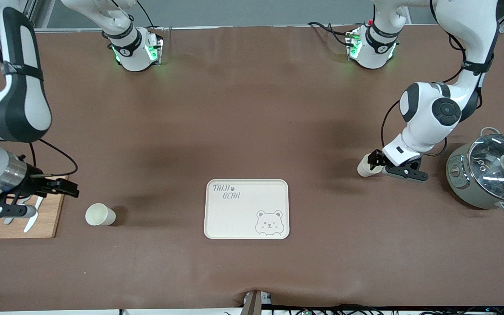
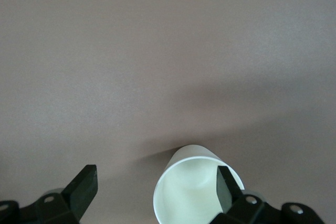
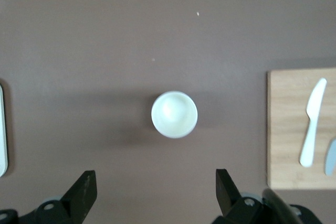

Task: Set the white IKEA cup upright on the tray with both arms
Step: 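Close the right gripper on the cup while the left gripper grasps its cup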

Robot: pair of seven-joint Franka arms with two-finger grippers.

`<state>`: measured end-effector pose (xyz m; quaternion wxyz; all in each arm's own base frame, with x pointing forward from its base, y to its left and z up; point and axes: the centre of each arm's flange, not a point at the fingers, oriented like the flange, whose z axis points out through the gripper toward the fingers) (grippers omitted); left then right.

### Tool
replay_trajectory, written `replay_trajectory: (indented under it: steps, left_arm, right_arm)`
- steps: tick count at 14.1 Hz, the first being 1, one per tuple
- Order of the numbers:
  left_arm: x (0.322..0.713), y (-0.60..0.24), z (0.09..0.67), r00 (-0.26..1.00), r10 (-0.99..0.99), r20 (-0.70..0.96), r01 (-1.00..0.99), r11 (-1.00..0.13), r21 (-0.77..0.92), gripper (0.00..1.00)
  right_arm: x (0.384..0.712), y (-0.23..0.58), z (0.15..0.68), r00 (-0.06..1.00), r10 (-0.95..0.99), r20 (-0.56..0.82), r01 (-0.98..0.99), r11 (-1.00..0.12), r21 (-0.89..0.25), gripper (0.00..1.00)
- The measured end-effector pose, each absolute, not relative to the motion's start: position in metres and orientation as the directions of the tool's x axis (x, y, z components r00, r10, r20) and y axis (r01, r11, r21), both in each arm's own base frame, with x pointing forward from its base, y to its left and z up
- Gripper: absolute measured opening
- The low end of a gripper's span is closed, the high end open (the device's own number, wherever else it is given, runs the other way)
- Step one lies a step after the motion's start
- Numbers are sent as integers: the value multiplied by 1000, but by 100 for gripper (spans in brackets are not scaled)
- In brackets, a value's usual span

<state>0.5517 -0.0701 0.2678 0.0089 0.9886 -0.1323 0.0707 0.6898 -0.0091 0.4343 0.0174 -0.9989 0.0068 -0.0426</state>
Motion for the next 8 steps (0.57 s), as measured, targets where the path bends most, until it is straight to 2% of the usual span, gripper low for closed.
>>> replay_trajectory:
  steps: [8]
  left_arm:
    - [551,-66,242,944,-297,146,-299,-954,-8,100]
  right_arm:
    - [721,9,336,990,6,144,9,-1000,-22,100]
